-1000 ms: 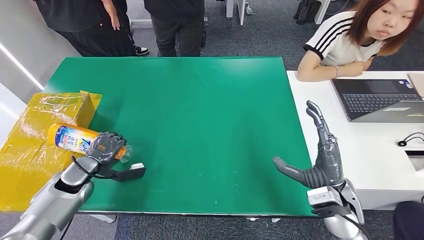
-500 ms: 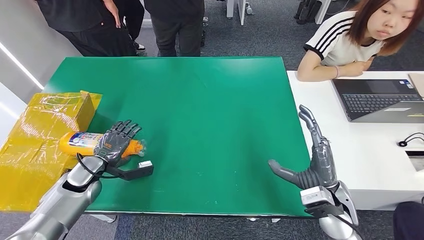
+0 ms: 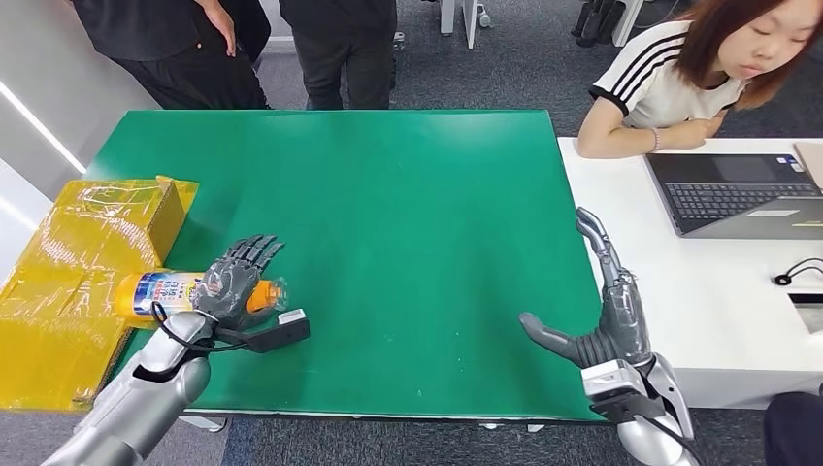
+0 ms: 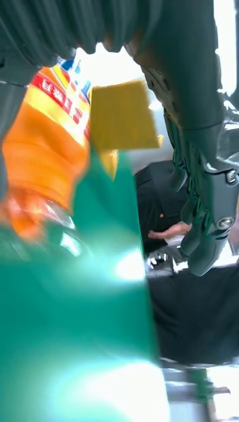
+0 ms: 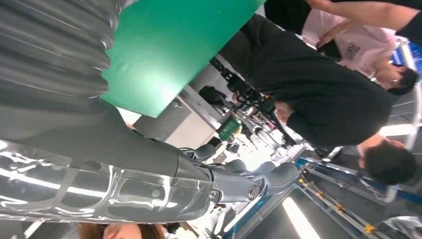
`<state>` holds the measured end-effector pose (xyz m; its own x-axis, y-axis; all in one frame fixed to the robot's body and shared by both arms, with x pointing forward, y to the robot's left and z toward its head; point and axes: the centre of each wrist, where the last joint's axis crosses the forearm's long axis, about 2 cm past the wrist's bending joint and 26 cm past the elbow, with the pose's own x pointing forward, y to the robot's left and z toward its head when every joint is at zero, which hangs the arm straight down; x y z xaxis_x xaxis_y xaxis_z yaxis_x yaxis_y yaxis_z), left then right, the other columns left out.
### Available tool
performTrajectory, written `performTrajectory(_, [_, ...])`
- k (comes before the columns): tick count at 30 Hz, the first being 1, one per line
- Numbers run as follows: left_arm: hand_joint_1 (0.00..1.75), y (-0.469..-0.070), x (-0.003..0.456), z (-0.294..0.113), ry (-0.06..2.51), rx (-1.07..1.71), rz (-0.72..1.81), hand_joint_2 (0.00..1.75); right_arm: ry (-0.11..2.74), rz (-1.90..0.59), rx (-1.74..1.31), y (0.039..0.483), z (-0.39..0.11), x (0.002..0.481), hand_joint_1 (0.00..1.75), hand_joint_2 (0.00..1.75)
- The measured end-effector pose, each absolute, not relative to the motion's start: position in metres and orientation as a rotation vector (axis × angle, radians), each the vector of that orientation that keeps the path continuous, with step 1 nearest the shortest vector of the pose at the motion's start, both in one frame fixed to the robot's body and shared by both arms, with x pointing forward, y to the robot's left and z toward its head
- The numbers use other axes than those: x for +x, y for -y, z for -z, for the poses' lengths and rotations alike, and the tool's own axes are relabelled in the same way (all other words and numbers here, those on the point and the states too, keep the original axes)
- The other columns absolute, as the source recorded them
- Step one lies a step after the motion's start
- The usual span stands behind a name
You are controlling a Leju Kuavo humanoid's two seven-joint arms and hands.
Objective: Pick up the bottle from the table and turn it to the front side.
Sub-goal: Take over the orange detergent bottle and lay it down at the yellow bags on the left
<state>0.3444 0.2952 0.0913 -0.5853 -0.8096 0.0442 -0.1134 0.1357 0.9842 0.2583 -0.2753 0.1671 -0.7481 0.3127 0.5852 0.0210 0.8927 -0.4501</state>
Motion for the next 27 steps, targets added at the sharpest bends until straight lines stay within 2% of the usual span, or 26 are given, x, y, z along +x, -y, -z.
performTrajectory(8, [0.0, -0.233, 0.314, -0.106, 2.296, 0.645, 0.687, 1.75, 2.328, -0.532, -0.216, 0.274, -0.157, 0.25, 0.0, 1.75])
performTrajectory(15, [0.0, -0.192, 0.291, -0.146, 2.441, 0.469, 0.153, 1.75, 2.327, -0.458, -0.142, 0.266, -0.156, 0.257, 0.0, 1.75])
performTrajectory(21, [0.0, -0.175, 0.284, -0.162, 2.433, 0.245, 0.062, 1.75, 2.315, -0.385, -0.036, 0.252, -0.151, 0.261, 0.0, 1.75])
performTrajectory(27, [0.0, -0.167, 0.281, -0.164, 2.435, 0.209, 0.055, 1.75, 2.298, -0.372, -0.004, 0.243, -0.146, 0.261, 0.0, 1.75])
